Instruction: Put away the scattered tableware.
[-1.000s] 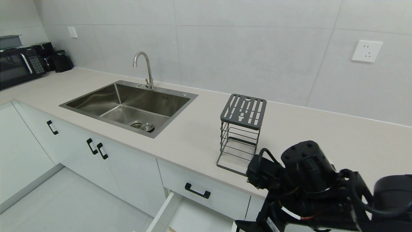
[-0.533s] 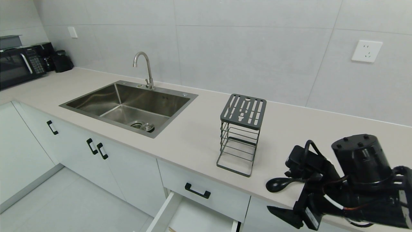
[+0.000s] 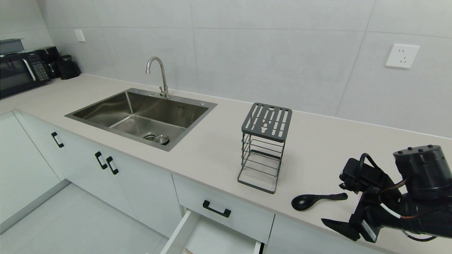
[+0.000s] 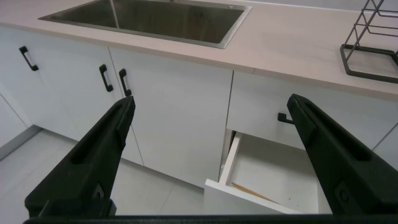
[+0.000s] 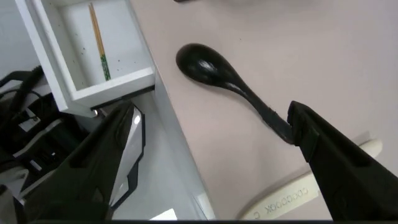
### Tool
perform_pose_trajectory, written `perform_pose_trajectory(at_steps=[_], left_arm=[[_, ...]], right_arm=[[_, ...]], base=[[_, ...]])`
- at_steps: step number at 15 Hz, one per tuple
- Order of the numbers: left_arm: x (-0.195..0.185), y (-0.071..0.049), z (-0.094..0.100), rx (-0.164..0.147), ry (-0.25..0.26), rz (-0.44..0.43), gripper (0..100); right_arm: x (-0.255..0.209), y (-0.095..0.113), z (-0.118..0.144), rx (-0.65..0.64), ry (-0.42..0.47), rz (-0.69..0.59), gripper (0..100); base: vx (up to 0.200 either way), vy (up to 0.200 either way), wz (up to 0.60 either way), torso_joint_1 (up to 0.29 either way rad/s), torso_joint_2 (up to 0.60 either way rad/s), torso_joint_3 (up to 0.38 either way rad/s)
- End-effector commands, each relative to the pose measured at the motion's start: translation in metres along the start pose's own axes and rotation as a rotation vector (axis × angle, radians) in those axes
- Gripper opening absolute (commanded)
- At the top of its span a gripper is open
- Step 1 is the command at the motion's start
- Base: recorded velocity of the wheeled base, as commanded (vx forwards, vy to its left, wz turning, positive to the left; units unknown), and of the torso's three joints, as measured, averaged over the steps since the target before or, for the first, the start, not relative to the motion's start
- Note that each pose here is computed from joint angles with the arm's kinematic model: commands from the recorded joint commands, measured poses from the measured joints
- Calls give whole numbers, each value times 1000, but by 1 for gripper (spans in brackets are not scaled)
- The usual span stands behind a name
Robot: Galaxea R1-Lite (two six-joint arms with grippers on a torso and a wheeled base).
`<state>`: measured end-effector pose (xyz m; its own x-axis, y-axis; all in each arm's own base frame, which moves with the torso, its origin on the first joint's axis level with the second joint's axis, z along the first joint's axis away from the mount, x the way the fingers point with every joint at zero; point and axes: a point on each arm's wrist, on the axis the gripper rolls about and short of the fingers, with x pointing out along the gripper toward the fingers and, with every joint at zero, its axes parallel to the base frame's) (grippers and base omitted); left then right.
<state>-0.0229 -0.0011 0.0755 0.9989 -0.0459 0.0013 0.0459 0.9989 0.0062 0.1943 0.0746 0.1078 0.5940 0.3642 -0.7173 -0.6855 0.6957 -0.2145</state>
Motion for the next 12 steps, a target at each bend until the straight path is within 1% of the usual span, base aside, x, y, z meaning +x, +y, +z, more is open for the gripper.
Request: perform_pose_trajectory(at_steps=[1,3,6,7,9,10,12], left_arm=[[0,0,0,0,1,0,100],[0,0,0,0,1,0,100],[0,0,0,0,1,0,100],[0,0,0,0,1,0,100],[0,0,0,0,1,0,100],[0,0,0,0,1,0,100],[0,0,0,0,1,0,100]], right_arm=[[11,-5,-6,20,53,8,100],[19,-9,-9,37,82,10,100],[33,-14,-3,44,94,19,100],[38,-15,-6,51,115,24,100],[42,-17,-8,60,122,34,100],[45,-23,-9,79,118,35,100],[51,-27,-9,88,127,31,100]], base=[[0,0,0,0,0,0],[0,0,0,0,0,0],[0,0,0,0,0,0],[0,0,0,0,0,0],[0,0,0,0,0,0],[0,0,0,0,0,0],[0,0,0,0,0,0]])
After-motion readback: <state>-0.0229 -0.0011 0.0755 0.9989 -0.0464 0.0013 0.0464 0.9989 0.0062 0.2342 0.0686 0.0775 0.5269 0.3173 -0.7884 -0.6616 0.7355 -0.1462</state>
